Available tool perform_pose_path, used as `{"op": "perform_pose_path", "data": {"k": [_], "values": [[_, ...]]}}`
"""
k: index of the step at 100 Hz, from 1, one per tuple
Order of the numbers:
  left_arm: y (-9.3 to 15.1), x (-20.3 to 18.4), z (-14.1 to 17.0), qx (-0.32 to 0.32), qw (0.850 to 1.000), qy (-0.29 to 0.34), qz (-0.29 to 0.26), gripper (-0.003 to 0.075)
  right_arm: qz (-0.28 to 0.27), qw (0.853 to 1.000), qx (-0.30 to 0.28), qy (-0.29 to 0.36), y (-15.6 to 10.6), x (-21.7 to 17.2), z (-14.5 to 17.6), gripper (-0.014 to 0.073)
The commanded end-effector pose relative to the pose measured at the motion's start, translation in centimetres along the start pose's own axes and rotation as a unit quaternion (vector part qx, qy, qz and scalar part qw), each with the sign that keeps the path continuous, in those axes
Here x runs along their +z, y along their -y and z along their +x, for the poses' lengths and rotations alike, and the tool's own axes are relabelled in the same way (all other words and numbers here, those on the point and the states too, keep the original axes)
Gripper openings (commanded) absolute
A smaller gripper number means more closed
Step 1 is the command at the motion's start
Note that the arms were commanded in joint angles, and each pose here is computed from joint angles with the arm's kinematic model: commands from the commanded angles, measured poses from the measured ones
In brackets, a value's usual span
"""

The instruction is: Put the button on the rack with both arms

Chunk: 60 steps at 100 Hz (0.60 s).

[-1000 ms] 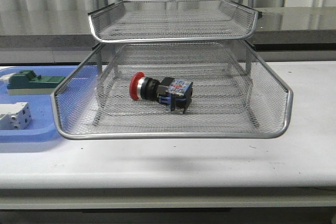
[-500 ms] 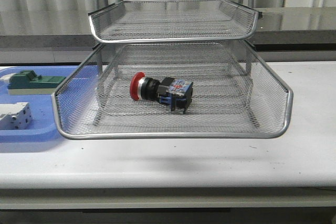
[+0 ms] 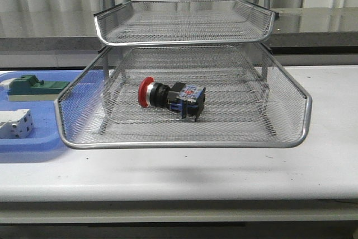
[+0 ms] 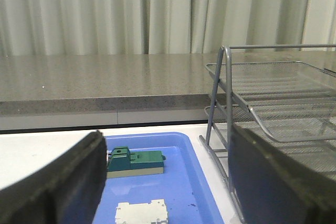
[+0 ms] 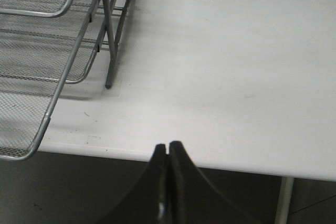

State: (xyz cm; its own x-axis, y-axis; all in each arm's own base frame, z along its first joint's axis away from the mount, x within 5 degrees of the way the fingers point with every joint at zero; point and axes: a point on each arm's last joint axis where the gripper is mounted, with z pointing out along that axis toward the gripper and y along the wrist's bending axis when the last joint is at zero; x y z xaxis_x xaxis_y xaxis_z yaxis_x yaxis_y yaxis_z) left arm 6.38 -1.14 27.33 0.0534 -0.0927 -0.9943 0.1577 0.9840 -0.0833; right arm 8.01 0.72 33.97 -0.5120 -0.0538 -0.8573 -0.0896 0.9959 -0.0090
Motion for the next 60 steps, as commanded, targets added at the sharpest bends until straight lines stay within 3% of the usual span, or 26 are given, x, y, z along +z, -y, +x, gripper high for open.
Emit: {"op": "perform_pose_path", "data": {"k": [1, 29, 43, 60], "values": [[-0.27, -0.01, -1.34, -0.01, 0.999, 0.037, -0.018, 0.0473, 0.003, 0.999, -0.004, 0.047, 0.12, -0.71, -1.4, -0.0108], [-0.27, -0.01, -1.34, -0.01, 0.999, 0.037, -0.018, 0.0445, 0.003, 0.999, -0.004, 0.047, 0.12, -0.71, -1.4, -0.0108], [-0.27, -0.01, -1.34, -0.01, 0.999, 0.037, -0.018, 0.0278, 0.003, 0.999, -0.004, 0.047, 0.12, -0.71, -1.4, -0.0108], [-0.27, -0.01, -1.34, -0.01, 0.999, 0.037, -0.018, 0.0003, 0.003, 0.999, -0.004, 0.047, 0.12, -0.71, -1.4, -0.0108]]}}
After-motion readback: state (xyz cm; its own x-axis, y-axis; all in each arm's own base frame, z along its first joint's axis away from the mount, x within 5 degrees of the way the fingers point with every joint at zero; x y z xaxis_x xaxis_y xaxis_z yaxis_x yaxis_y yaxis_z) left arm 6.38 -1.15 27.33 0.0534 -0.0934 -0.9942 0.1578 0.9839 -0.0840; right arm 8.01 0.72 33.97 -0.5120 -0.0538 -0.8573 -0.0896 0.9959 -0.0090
